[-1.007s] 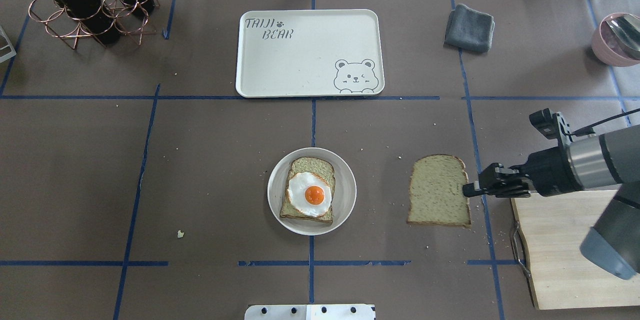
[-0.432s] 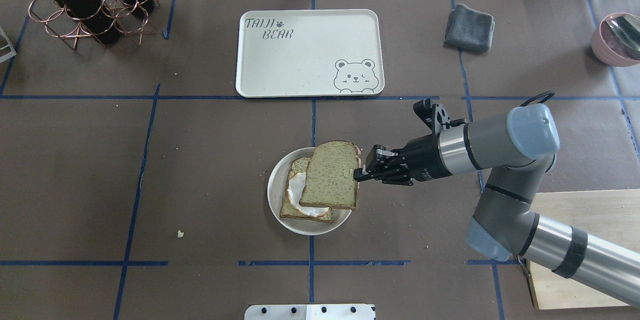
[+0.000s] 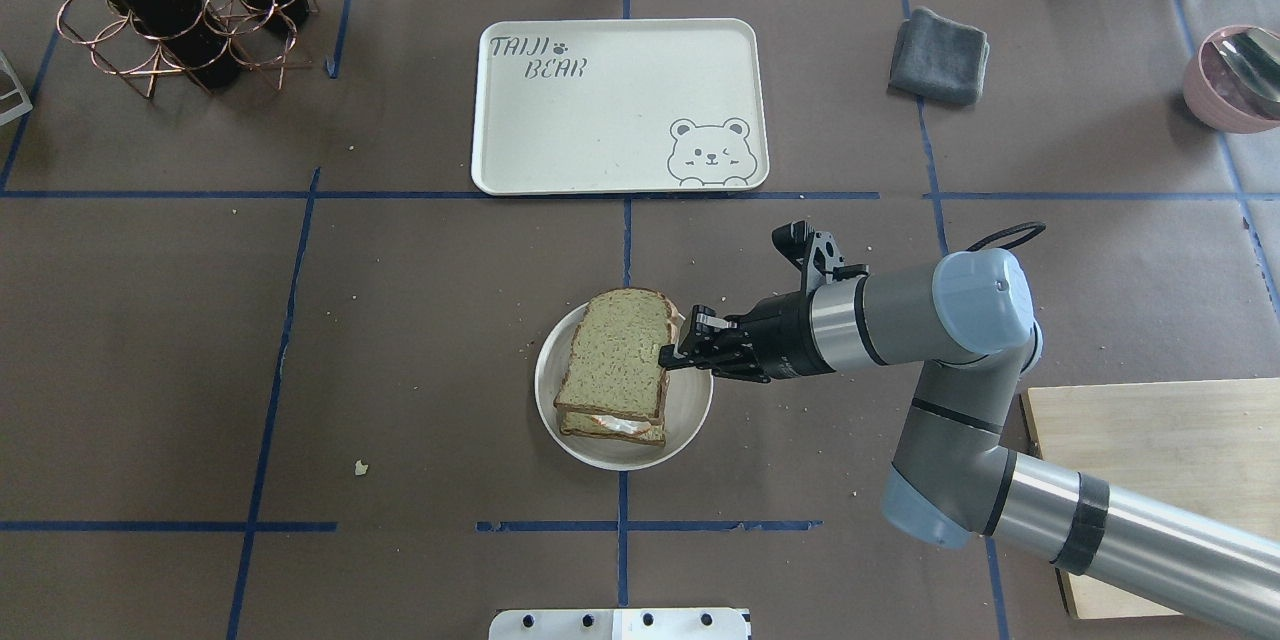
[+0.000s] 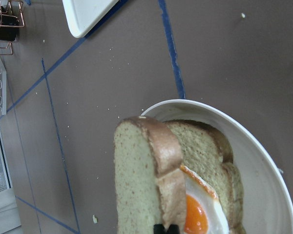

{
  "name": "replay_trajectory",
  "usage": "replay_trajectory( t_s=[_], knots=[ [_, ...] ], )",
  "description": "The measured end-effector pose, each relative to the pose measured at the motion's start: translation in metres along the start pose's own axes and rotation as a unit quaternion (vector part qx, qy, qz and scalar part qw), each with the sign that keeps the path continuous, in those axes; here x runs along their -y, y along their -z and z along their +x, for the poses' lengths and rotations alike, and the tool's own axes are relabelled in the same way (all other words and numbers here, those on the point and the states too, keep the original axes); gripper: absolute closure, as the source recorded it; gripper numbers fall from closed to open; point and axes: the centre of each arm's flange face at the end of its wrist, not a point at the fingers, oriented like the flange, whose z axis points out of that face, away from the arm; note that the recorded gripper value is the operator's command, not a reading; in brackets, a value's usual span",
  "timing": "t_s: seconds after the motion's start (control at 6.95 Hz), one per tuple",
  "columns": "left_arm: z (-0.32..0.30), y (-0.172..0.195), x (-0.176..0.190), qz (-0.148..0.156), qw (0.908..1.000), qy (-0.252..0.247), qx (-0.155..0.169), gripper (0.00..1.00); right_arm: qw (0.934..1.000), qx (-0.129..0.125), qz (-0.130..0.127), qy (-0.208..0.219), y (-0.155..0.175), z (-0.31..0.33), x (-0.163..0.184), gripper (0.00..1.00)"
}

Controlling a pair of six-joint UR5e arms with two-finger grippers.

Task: Make sandwich and place on tray
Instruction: 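Lower the bread slice onto the egg toast and open the right gripper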

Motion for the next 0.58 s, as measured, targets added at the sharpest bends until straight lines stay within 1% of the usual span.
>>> replay_trajectory(
  t_s=[0.14, 0.58],
  knots=[
    [0.0, 0.0, 0.0, 0.0, 1.0, 0.0, 0.0, 0.0, 1.0, -0.002, 0.003, -0.002, -0.005, 0.004, -0.002, 1.0],
    [0.001, 0.001, 0.001, 0.001, 1.0, 0.0, 0.0, 0.0, 1.0, -0.004, -0.003, -0.004, -0.013, 0.009, -0.012, 1.0]
  ],
)
